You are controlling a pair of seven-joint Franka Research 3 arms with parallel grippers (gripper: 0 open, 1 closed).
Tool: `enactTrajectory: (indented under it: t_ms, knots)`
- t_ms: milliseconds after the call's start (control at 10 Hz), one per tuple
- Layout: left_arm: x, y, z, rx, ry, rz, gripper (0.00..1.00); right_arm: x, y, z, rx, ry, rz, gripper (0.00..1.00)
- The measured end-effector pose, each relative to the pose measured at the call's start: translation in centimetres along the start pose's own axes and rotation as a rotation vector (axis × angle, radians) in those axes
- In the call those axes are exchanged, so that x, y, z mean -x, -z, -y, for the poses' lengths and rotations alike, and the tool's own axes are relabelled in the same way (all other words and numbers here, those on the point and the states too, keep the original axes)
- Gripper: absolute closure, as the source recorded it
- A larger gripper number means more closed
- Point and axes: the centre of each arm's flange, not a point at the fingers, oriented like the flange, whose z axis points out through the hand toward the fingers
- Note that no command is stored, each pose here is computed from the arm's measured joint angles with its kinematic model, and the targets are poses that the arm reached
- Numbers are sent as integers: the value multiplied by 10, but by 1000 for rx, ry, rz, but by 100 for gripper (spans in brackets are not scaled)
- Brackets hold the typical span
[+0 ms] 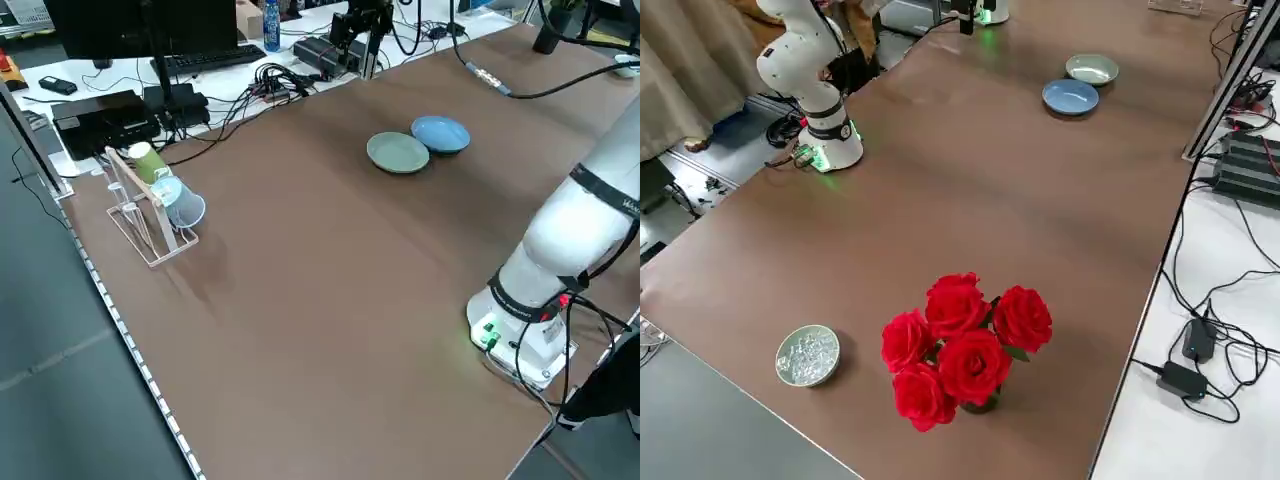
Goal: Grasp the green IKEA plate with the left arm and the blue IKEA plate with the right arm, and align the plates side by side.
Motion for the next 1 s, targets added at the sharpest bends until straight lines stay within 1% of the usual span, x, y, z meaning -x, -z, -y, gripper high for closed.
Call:
enactTrajectory:
  t_ms: [500,600,900,1000]
  knots:
    - [3,9,3,-1,17,-18,3,0,0,0,0,0,0,0]
    - [3,13,3,-2,27,-32,3,0,0,0,0,0,0,0]
    - [-5,53,9,-3,46,-91,3,0,0,0,0,0,0,0]
    - [-9,62,11,-2,48,-88,3,0,0,0,0,-1,-1,0]
